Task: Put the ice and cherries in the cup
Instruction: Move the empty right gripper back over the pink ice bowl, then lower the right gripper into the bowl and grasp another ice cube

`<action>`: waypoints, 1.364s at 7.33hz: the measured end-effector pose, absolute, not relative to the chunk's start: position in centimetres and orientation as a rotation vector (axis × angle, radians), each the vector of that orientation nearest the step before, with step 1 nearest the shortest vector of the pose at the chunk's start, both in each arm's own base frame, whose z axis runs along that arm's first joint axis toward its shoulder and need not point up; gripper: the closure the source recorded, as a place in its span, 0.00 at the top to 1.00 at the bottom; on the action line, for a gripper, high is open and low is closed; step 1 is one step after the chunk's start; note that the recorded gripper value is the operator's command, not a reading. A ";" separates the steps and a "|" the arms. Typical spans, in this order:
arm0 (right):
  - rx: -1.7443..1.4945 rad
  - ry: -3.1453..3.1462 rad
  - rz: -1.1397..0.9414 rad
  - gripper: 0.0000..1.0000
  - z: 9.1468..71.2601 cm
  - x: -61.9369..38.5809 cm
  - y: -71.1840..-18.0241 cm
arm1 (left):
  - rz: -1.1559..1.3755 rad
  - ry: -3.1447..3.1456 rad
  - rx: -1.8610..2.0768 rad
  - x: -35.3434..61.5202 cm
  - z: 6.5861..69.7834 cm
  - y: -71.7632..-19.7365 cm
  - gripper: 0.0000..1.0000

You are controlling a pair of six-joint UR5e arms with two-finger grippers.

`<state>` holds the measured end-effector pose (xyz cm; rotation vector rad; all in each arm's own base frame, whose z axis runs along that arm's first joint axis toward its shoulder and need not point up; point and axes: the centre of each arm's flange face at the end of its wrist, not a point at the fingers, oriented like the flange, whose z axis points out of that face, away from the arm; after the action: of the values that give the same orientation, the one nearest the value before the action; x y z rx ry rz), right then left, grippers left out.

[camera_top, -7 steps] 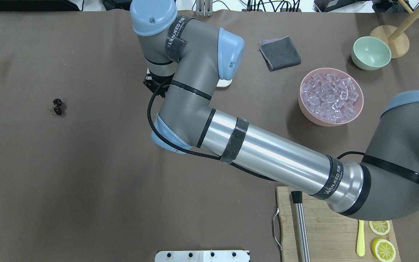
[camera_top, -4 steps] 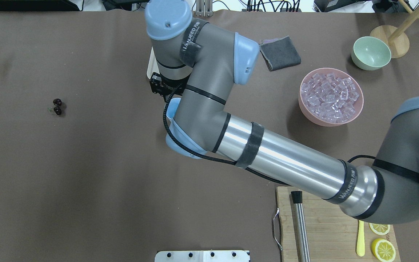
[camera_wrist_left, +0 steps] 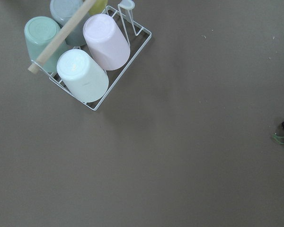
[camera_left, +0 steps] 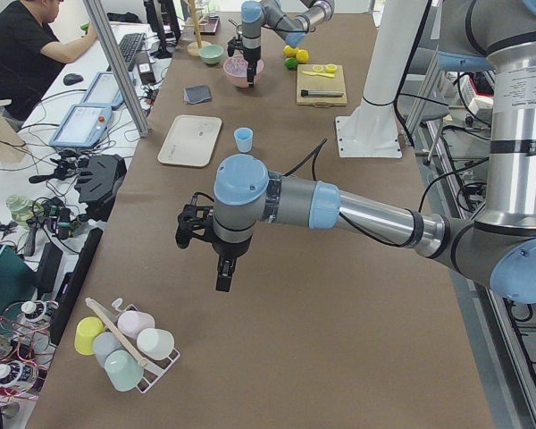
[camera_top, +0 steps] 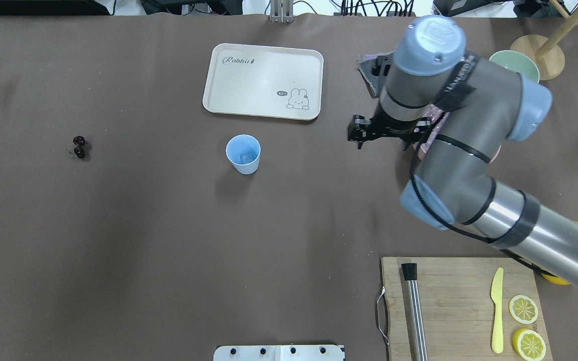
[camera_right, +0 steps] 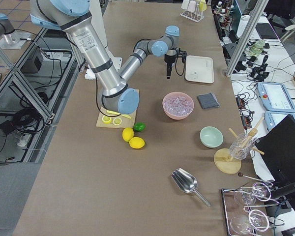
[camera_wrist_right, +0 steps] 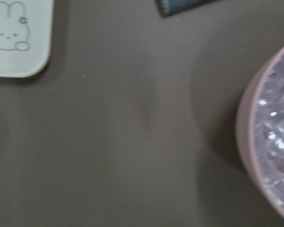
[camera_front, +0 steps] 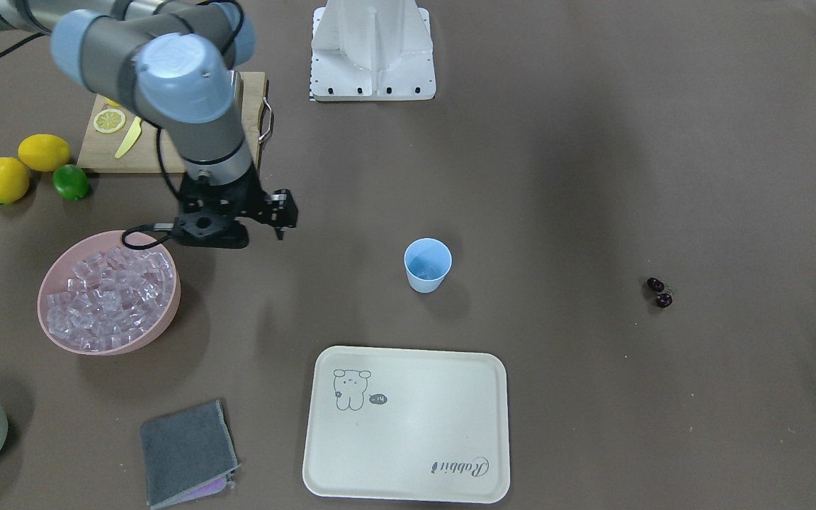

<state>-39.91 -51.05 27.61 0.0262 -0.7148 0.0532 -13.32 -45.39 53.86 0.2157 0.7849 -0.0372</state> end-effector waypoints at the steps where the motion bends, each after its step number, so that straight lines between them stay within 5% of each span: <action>1: 0.034 -0.679 0.006 0.94 31.5 -36.7 -51.6 | -0.037 0.785 0.216 -13.3 53.8 -45.4 0.98; 4: 0.075 -0.626 -0.124 0.90 36.6 -31.4 -53.5 | -0.037 0.786 0.220 -13.3 53.6 -45.6 0.98; 7: 0.100 -0.630 -0.213 0.71 38.8 -31.1 -55.0 | -0.036 0.786 0.222 -13.3 53.5 -45.6 0.98; 10: 0.116 -0.644 -0.229 0.69 39.3 -32.1 -55.5 | -0.037 0.786 0.221 -13.3 53.5 -45.5 0.98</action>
<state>-32.07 -55.53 39.33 0.1162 -0.6437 -0.2295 -13.27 -45.49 53.51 0.2212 0.7860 -0.0366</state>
